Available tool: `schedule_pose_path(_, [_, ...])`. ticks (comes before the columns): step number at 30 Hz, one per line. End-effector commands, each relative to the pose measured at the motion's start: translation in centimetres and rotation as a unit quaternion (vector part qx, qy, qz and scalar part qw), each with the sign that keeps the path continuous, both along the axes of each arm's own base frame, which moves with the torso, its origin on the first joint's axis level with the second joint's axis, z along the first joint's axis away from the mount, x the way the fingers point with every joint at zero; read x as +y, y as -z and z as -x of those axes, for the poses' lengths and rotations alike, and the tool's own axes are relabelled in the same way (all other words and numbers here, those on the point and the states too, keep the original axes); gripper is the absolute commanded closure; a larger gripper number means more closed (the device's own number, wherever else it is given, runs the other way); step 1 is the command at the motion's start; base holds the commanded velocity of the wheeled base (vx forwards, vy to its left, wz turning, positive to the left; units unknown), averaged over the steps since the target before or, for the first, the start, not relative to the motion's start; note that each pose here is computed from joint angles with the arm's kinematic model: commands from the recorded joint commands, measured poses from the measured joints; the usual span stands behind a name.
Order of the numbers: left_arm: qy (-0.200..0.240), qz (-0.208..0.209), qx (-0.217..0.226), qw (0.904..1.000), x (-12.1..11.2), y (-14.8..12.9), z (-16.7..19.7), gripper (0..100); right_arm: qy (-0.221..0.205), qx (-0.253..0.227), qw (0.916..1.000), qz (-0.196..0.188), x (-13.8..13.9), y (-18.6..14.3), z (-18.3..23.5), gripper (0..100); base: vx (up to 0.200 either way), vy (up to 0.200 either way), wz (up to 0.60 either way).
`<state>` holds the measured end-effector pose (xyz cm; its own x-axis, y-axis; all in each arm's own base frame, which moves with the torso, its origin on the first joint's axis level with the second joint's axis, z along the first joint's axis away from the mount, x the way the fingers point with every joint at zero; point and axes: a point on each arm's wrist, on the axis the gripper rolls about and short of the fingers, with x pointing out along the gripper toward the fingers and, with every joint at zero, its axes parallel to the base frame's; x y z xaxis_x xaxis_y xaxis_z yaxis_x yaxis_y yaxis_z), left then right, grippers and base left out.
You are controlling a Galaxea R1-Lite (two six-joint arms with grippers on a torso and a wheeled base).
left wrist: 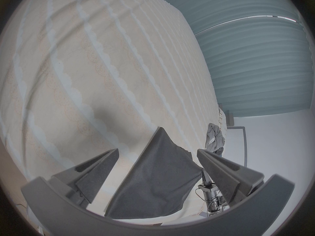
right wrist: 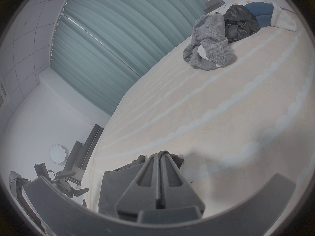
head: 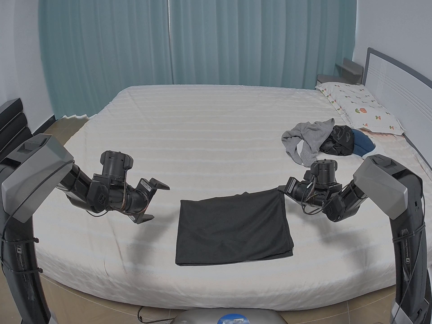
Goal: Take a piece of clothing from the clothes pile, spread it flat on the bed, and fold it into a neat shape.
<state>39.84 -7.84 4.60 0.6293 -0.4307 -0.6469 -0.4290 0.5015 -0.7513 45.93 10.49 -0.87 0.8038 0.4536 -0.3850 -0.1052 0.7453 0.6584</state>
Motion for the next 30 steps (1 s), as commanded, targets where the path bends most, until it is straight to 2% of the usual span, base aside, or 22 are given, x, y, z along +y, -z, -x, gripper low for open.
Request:
schedule_pose_path(1, [0.003, -0.001, 0.003, 1.0, -0.4, 0.3, 0.0, 0, 0.0, 0.003, 1.0, 0.001, -0.1, 0.4, 0.0, 100, 0.0, 0.0, 0.0])
schedule_pose_path(8, [0.013, -0.018, -0.021, 0.9995, -2.3, 0.0, -1.3, 0, 0.0, 0.01, 0.9999, 0.001, 0.1, 0.6, 0.1, 100, 0.0, 0.0, 0.0])
schedule_pose_path(13, [0.043, -0.078, -0.047, 0.9949, -4.3, 1.2, -2.7, 0, 0.001, 0.014, 0.9999, 0.001, -0.1, 0.8, 0.2, 100, 0.0, 0.0, 0.0])
schedule_pose_path(19, [0.044, -0.135, -0.058, 0.9881, -6.9, 4.0, -4.2, 0, 0.001, 0.012, 0.9999, -0.002, 0.0, 0.7, 0.1, 100, 0.0, 0.0, 0.0])
schedule_pose_path(30, [0.04, -0.141, -0.068, 0.9868, -7.6, 5.8, -6.3, 0, -0.001, 0.011, 0.9999, -0.002, 0.2, 0.6, 0.1, 100, 0.0, 0.0, 0.0])
